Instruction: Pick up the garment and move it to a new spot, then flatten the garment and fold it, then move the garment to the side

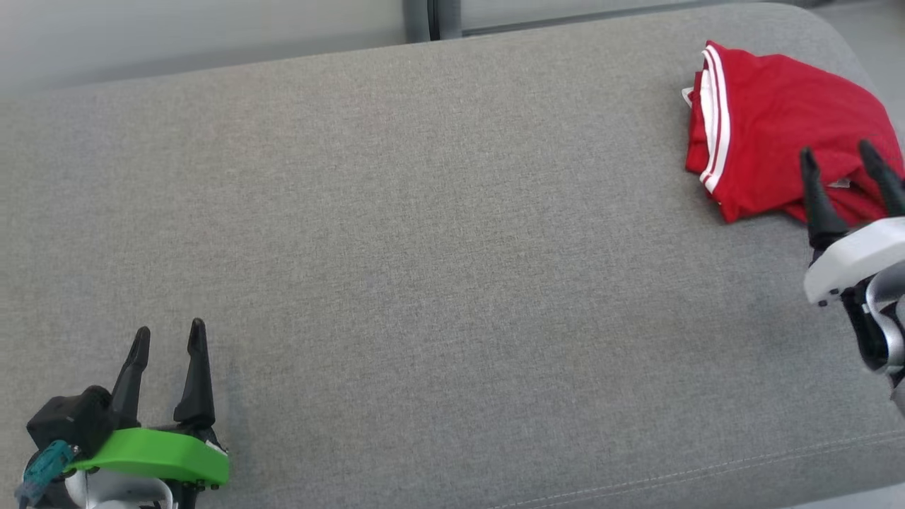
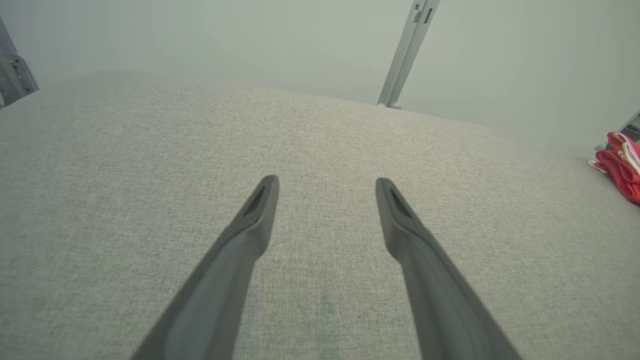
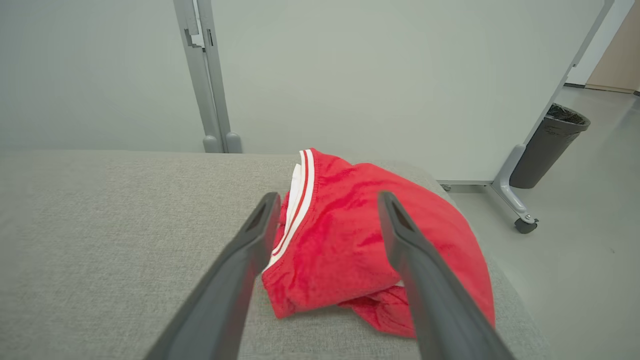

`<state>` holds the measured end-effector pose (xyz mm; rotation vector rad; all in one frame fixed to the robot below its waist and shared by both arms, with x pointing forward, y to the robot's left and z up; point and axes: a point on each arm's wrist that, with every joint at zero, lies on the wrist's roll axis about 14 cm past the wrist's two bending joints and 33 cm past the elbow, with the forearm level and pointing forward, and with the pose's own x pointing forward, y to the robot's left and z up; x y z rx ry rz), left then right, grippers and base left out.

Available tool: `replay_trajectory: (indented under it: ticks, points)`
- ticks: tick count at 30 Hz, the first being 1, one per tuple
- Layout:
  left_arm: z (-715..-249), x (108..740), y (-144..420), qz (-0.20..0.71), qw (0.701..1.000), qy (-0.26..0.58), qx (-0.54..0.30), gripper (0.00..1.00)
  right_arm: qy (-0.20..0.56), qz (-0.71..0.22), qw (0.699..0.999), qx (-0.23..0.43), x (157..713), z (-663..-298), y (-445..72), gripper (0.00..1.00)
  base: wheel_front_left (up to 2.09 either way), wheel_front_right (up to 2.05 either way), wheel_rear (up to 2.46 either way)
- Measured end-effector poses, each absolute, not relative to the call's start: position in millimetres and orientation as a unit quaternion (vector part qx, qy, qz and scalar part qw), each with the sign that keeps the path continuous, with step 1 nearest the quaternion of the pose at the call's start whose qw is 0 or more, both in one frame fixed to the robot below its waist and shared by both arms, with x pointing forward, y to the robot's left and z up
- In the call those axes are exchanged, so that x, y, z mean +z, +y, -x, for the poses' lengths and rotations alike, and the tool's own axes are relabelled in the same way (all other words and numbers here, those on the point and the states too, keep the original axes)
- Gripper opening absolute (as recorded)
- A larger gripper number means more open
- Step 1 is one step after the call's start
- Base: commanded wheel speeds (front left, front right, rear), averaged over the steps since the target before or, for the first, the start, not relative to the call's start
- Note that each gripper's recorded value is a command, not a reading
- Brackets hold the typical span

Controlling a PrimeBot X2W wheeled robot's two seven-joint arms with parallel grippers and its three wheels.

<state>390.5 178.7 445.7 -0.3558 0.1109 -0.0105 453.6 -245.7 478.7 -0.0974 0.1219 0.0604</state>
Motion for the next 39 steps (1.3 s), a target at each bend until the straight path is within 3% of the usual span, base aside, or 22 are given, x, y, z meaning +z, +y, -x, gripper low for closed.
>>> replay_trajectory:
  ticks: [16,29,30,39]
  points:
    - [-353.5,459.5,205.8,0.136,0.990,0.039,0.025,1.00,0.042,0.025,0.994,0.097,479.2,-399.6,-175.5,1.00,0.00,0.00,0.00]
    - [-332.2,466.2,224.5,0.123,0.990,0.025,0.056,1.00,0.015,0.023,0.989,0.145,489.5,-397.1,-131.3,1.00,0.00,0.00,0.00]
    - [-330.5,464.0,224.4,0.123,0.990,0.029,0.058,0.00,0.020,0.025,0.989,0.146,486.2,-395.9,-130.5,0.00,0.00,0.00,0.00]
    - [-314.6,429.6,209.9,0.153,0.982,0.085,0.066,0.00,0.086,-0.009,0.985,0.147,444.0,-367.6,-115.7,0.00,0.00,0.00,0.00]
